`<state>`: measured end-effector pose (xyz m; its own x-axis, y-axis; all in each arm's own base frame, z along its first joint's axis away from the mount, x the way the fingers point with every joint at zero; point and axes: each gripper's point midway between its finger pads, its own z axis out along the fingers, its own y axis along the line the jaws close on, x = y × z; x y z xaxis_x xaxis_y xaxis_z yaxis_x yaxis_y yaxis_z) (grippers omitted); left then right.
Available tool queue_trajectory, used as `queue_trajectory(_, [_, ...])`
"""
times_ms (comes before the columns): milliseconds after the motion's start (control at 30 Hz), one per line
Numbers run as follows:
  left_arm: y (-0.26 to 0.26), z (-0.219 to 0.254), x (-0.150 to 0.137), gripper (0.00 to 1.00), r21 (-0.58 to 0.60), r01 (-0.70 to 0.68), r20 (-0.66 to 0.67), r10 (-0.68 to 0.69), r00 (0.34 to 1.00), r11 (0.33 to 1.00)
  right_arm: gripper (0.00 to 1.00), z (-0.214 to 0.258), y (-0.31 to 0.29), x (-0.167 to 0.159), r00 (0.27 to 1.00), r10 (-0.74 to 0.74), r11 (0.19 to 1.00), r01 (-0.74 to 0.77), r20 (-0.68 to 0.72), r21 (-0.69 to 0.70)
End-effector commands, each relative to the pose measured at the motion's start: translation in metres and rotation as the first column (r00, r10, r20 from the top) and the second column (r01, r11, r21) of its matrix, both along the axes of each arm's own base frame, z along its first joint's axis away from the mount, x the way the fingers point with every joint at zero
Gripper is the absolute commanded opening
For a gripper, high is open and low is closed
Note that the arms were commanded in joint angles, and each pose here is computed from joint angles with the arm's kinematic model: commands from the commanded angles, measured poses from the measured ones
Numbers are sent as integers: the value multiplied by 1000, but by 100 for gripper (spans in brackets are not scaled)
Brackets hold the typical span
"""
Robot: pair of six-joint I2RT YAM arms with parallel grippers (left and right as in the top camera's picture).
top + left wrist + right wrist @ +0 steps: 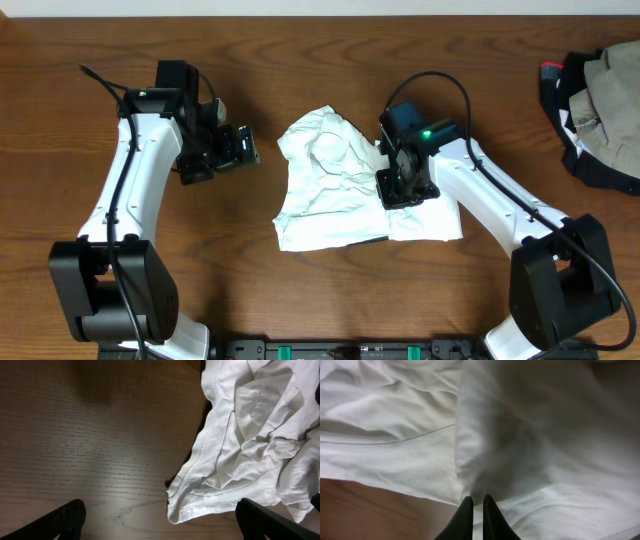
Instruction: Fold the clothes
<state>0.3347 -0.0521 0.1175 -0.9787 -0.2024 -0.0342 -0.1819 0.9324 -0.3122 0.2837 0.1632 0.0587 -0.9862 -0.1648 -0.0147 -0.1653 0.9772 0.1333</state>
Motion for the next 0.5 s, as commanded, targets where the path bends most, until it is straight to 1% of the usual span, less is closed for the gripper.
queue_trajectory(0, [2,-5,-2,98,13,8,-13,-8,1000,1000,7,-11,-5,-7,999,-47,999,46,-19,-28])
queue_trajectory(167, [2,-5,-2,98,13,8,-13,-8,1000,1000,6,-32,-7,-26,996,-49,999,47,-69,-20])
queue_trajectory(267, [2,-5,-2,98,13,8,-12,-8,1000,1000,5,-40,5,-39,993,-34,998,41,-116,56])
queue_trajectory(367, [2,-5,-2,98,13,8,-12,-8,1000,1000,4,-42,24,-50,990,22,988,0,-142,152])
queue_trajectory(467, [2,-5,-2,98,13,8,-12,-8,1000,1000,5,-43,33,-54,989,46,985,-22,-140,172])
